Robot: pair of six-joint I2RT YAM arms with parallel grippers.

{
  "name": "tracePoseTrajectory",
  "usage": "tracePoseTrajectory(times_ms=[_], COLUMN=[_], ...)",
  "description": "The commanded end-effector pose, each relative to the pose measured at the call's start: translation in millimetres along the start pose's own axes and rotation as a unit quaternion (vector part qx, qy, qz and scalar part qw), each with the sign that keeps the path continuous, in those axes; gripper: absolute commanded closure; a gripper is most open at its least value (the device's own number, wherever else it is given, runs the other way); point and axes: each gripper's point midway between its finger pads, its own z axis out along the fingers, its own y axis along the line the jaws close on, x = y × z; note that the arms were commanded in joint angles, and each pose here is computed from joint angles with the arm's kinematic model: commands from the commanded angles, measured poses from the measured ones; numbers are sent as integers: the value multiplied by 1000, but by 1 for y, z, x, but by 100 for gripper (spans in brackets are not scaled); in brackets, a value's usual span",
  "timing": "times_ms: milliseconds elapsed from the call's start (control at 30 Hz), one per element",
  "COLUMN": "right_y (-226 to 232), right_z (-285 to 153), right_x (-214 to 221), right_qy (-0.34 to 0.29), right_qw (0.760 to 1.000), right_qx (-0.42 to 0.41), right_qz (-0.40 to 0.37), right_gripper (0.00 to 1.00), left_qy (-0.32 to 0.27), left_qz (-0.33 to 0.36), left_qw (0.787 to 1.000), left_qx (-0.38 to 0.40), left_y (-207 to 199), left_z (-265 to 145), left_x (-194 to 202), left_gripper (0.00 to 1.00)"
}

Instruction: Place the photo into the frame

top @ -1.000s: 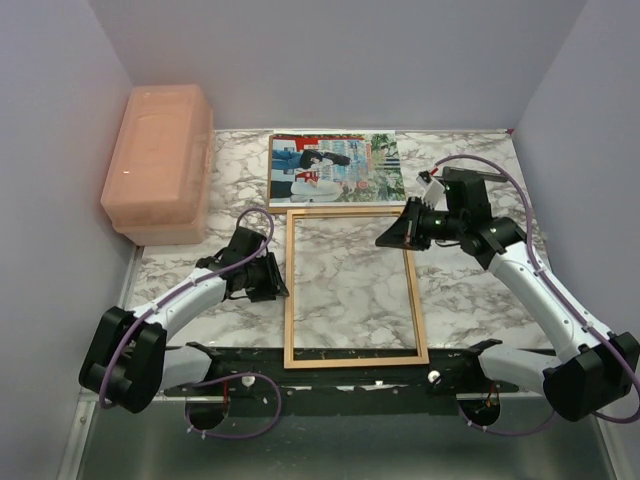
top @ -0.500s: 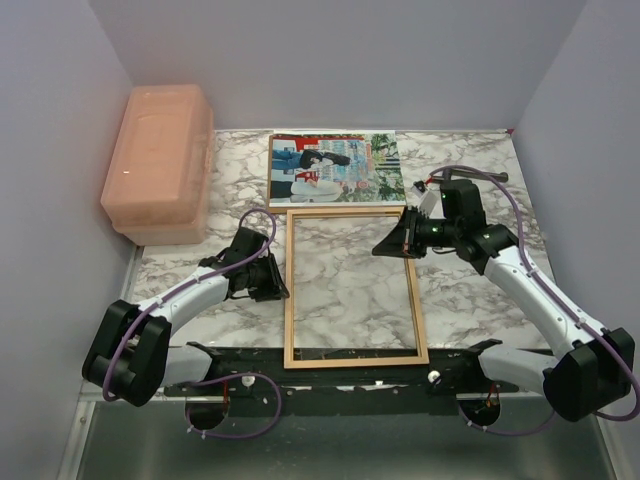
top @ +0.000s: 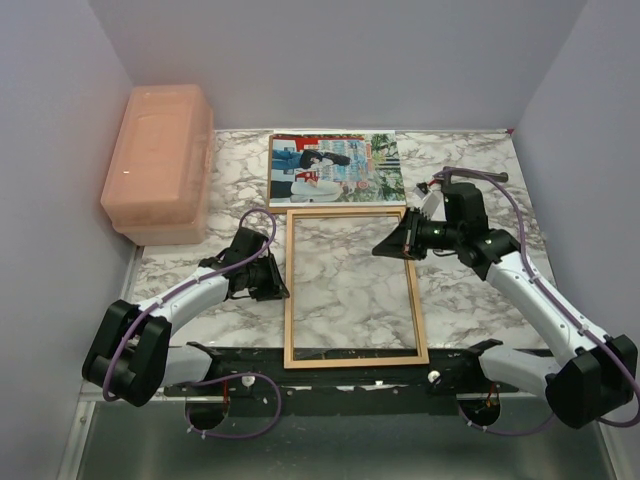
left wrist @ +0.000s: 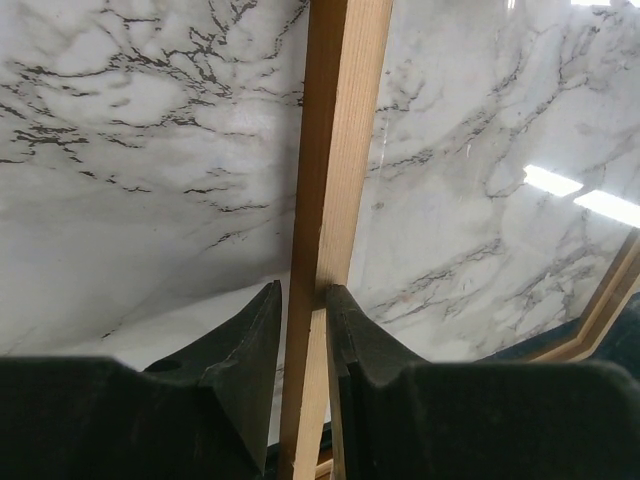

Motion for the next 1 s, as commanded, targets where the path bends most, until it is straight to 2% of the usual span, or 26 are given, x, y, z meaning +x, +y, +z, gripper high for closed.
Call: tracePoseTrajectory(times_ms=[0, 233, 967], right_y=[8, 16, 3], right_z=[-8, -14, 0], right_x=[-4, -5, 5], right_qy=[-27, -29, -2], right_qw=[1000, 1000, 1000], right_qx=[0, -9, -21], right_qz=[1, -4, -6], right_gripper=[100, 99, 100], left_qy=[5, 5, 25], left_qz=[-1, 0, -2], left_qw=[999, 999, 999], left_qx=[-39, -36, -38], left_y=[22, 20, 20], left_z=[6, 5, 10], left_x=[8, 7, 10], left_gripper=[75, 75, 77])
